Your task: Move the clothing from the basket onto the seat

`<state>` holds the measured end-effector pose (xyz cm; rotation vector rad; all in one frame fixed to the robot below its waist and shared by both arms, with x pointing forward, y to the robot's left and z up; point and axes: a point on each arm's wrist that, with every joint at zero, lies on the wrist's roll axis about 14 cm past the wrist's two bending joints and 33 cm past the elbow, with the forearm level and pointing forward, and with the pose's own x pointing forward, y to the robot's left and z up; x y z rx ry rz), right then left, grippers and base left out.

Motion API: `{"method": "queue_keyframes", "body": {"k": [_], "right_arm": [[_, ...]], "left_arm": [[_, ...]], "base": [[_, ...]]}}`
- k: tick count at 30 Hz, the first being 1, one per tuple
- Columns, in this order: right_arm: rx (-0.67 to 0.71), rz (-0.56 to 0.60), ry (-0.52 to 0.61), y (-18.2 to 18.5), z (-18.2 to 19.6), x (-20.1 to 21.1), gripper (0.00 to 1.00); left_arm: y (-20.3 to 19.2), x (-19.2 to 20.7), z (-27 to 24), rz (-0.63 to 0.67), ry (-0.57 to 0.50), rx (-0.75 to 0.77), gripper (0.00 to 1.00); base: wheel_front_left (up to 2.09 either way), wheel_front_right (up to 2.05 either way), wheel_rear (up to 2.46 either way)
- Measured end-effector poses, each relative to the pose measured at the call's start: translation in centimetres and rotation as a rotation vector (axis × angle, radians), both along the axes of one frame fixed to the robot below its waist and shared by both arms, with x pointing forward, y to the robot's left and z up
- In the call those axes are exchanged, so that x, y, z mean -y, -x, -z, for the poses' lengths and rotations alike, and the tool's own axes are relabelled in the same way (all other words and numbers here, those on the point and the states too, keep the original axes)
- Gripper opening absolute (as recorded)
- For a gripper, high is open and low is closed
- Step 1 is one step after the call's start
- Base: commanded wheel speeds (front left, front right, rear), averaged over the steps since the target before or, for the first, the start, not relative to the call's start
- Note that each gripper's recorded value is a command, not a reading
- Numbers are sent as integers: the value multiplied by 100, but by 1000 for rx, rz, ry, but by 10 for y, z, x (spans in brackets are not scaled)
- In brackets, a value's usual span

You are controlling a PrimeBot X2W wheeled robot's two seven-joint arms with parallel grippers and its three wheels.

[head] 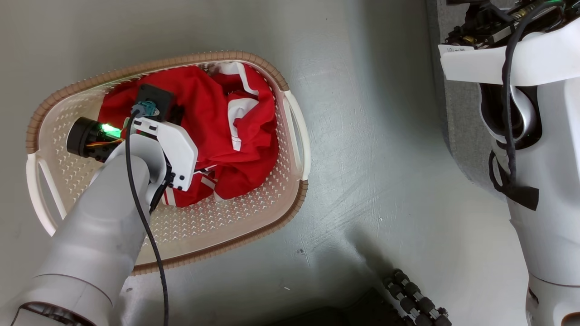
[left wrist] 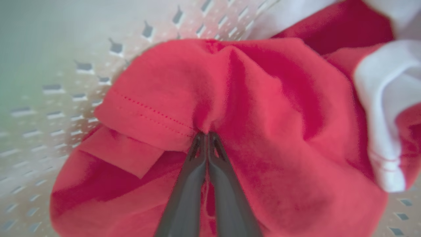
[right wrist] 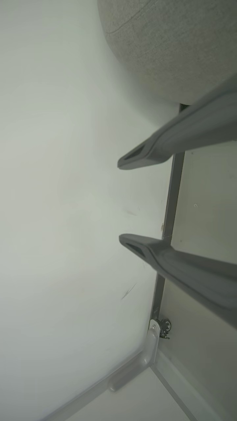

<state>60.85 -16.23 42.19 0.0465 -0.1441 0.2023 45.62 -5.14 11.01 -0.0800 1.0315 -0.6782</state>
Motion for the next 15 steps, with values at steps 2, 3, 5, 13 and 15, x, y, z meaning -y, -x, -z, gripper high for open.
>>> {"method": "queue_keyframes", "body": {"k": [2,3,5,13,15], "right_arm": [[2,1,-2,0,-1,0,100],[4,1,-2,0,-2,0,100],[7,2,-4,-1,-3,0,100],[17,4,7,-2,-10,-2,100],[22,2,7,-2,-12,-3,100]], "left_arm": [[-4,0,-4,-21,14,12,0],[-6,1,-6,-30,24,15,0],[-10,1,-10,-55,46,23,0],[-23,-2,-30,-143,124,66,0],[-22,-5,-32,-162,133,68,0]], "base": [[0,0,0],[0,0,0],[0,0,0],[0,0,0],[0,0,0]]}}
